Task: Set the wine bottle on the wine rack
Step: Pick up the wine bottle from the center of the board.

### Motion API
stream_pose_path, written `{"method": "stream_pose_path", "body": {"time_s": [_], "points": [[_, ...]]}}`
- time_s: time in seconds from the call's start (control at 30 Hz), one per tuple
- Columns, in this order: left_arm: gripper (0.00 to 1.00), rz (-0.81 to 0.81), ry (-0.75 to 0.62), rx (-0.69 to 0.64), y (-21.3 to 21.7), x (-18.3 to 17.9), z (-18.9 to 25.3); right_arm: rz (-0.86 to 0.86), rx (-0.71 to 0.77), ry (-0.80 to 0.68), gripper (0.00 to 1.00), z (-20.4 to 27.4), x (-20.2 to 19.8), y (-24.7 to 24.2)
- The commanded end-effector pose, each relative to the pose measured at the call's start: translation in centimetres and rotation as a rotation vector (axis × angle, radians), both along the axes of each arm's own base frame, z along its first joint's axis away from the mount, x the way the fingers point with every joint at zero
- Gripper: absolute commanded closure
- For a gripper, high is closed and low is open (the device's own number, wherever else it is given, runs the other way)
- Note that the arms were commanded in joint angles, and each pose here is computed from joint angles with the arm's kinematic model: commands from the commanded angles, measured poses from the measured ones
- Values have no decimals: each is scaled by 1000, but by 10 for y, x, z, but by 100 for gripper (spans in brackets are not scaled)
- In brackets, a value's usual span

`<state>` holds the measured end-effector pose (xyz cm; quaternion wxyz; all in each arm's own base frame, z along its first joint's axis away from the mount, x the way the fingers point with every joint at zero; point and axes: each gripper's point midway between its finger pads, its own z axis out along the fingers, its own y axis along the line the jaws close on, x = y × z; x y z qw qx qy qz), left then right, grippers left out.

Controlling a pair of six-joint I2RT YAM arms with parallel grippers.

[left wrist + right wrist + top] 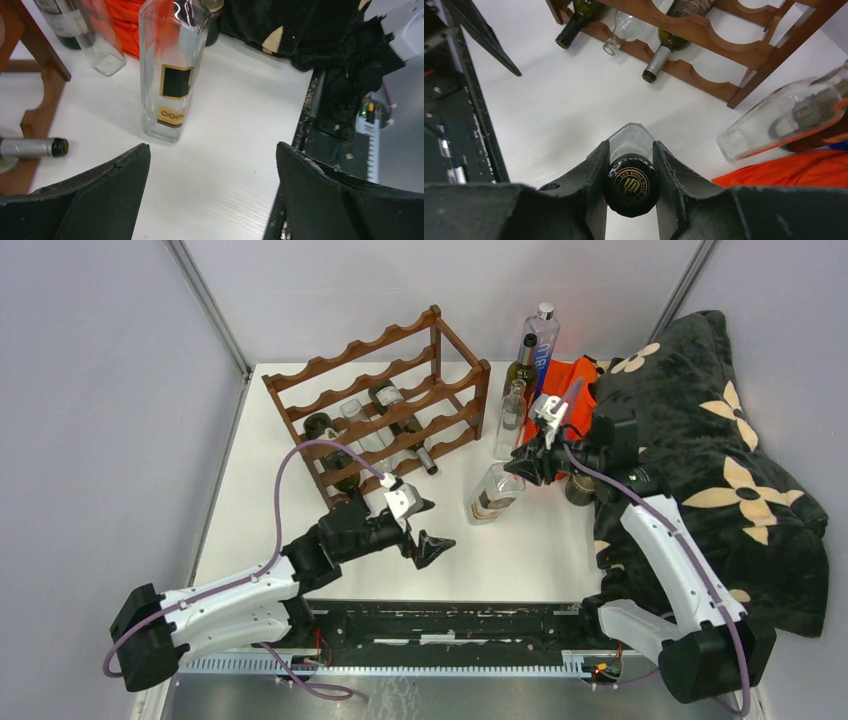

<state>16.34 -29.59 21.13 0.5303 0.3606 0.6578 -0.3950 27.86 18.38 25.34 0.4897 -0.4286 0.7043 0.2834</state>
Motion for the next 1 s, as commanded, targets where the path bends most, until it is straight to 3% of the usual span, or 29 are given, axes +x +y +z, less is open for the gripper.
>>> {"method": "stream_pose_path", "body": {"time_s": [0.0, 0.2, 0.97], "points": [[0, -13, -318, -14, -16, 16, 19, 128, 242, -24, 100, 38, -26, 9], [0, -41, -367, 50, -38, 29, -7, 149, 331, 11, 100, 26, -38, 2], [3, -87, -352, 234, -89, 66, -86, 138, 365, 42, 97, 0, -48, -8]]}}
